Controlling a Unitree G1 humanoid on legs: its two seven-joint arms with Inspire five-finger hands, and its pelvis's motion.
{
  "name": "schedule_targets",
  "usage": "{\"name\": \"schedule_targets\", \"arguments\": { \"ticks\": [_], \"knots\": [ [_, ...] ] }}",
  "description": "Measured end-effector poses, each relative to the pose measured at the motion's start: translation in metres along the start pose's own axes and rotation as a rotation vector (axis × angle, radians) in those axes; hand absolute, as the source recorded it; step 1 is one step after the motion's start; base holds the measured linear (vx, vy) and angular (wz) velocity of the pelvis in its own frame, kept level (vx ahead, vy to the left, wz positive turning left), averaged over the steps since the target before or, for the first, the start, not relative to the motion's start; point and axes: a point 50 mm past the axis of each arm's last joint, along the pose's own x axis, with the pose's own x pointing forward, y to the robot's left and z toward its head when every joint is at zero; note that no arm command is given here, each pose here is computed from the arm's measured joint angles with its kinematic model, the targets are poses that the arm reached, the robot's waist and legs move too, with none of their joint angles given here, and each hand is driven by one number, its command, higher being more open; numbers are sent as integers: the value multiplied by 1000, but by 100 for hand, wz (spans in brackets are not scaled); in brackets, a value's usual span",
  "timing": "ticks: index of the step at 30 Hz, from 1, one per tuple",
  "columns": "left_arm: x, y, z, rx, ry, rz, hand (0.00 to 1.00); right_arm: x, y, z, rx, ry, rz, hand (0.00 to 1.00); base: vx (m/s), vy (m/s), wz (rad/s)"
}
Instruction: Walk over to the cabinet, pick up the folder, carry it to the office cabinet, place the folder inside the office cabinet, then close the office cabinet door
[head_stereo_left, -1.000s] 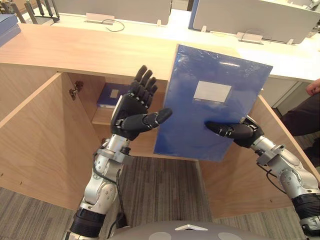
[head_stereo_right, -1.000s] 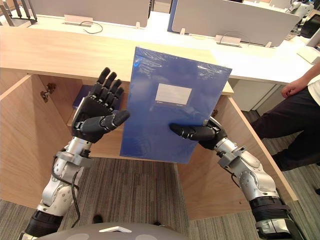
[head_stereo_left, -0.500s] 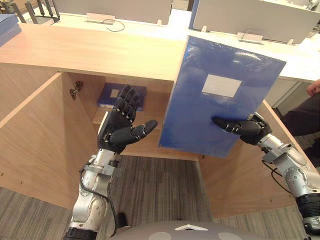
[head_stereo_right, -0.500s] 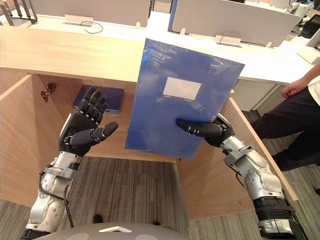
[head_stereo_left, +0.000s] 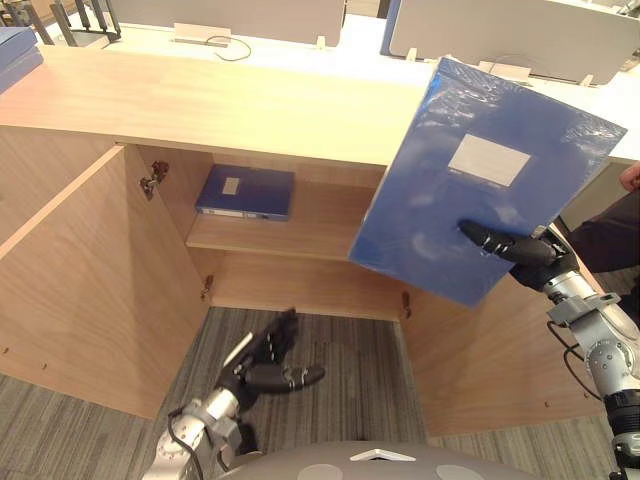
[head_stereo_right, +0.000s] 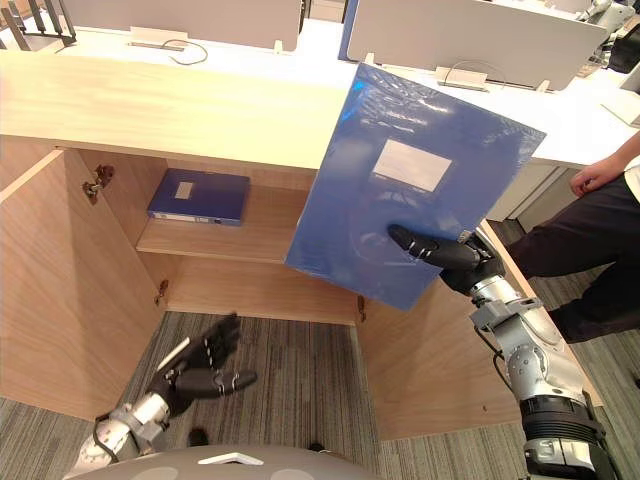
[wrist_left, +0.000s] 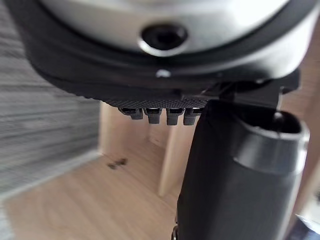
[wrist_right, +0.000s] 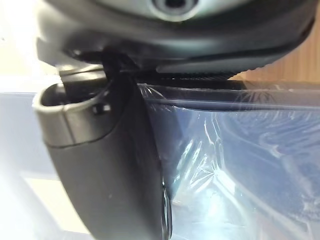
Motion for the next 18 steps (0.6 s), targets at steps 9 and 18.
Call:
{"name": "schedule_targets", "arguments": {
  "ticks": [9, 18],
  "knots": [
    [-27, 43, -72, 183, 444, 406, 100, 5, 12, -23, 126, -74, -72, 0, 0, 0, 0],
    [-36, 50, -78, 159, 473, 563, 100, 20, 41, 5, 31, -165, 51, 0, 4, -3, -1]
  ]
}}
